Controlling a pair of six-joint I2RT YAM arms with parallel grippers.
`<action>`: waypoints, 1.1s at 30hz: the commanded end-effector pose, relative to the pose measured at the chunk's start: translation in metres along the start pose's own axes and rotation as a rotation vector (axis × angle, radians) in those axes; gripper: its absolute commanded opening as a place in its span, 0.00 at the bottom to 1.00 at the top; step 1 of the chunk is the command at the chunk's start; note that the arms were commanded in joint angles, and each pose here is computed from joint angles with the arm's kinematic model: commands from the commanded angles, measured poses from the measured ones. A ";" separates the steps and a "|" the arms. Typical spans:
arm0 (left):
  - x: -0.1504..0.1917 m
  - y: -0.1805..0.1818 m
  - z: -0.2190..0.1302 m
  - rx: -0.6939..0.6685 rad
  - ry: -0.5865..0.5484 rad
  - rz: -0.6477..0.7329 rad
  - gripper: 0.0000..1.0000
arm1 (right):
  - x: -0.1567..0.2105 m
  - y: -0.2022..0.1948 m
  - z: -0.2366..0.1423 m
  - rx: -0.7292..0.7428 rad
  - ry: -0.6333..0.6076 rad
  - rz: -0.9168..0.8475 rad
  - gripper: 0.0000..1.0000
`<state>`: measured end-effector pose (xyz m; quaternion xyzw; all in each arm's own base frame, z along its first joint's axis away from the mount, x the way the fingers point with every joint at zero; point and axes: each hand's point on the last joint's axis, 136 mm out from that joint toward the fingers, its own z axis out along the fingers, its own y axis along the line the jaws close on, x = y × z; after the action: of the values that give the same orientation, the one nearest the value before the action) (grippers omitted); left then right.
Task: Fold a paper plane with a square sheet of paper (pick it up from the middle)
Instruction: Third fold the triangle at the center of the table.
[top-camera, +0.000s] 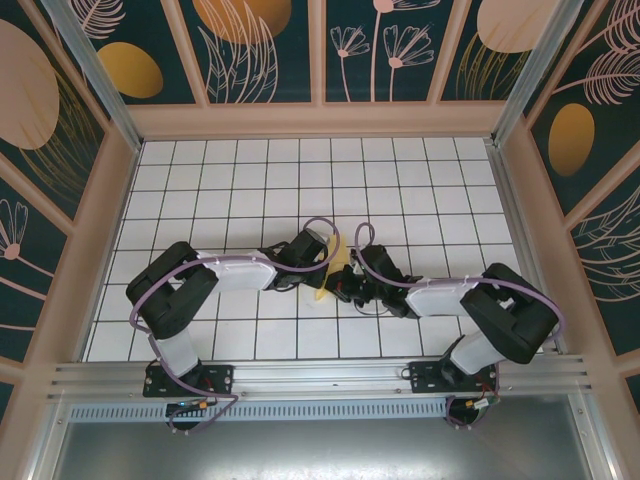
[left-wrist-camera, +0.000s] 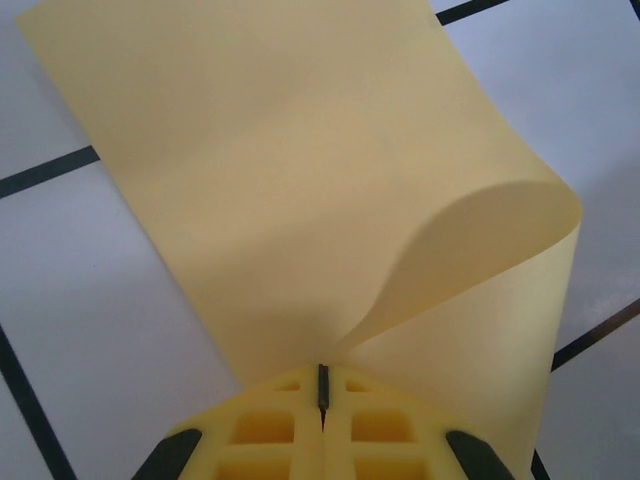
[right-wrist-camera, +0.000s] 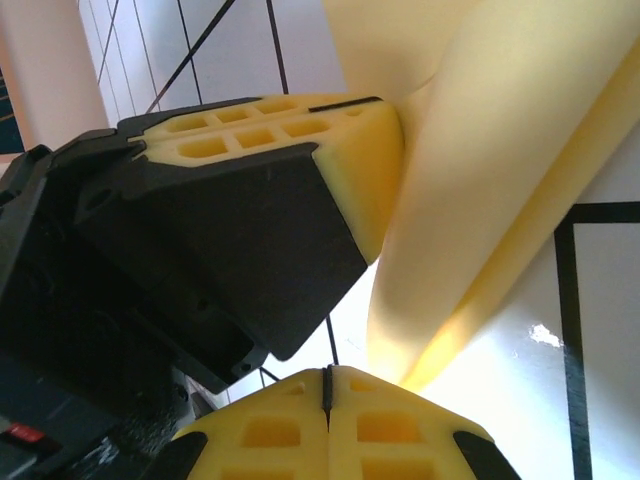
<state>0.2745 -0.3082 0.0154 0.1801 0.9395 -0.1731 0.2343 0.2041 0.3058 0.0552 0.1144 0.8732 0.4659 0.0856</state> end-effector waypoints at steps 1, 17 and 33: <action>0.010 -0.003 0.006 0.026 0.053 -0.029 0.00 | 0.005 0.007 0.006 -0.029 0.027 0.004 0.00; 0.003 -0.004 -0.004 0.030 0.025 -0.060 0.00 | 0.007 0.000 0.014 -0.003 0.051 0.012 0.00; -0.003 -0.003 -0.011 0.029 -0.018 -0.058 0.00 | -0.100 0.002 -0.027 0.113 -0.144 -0.112 0.00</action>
<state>0.2698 -0.3071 0.0210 0.1610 0.9410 -0.1883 0.2305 0.2851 0.2536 0.0798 0.1544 0.8745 0.4246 0.1765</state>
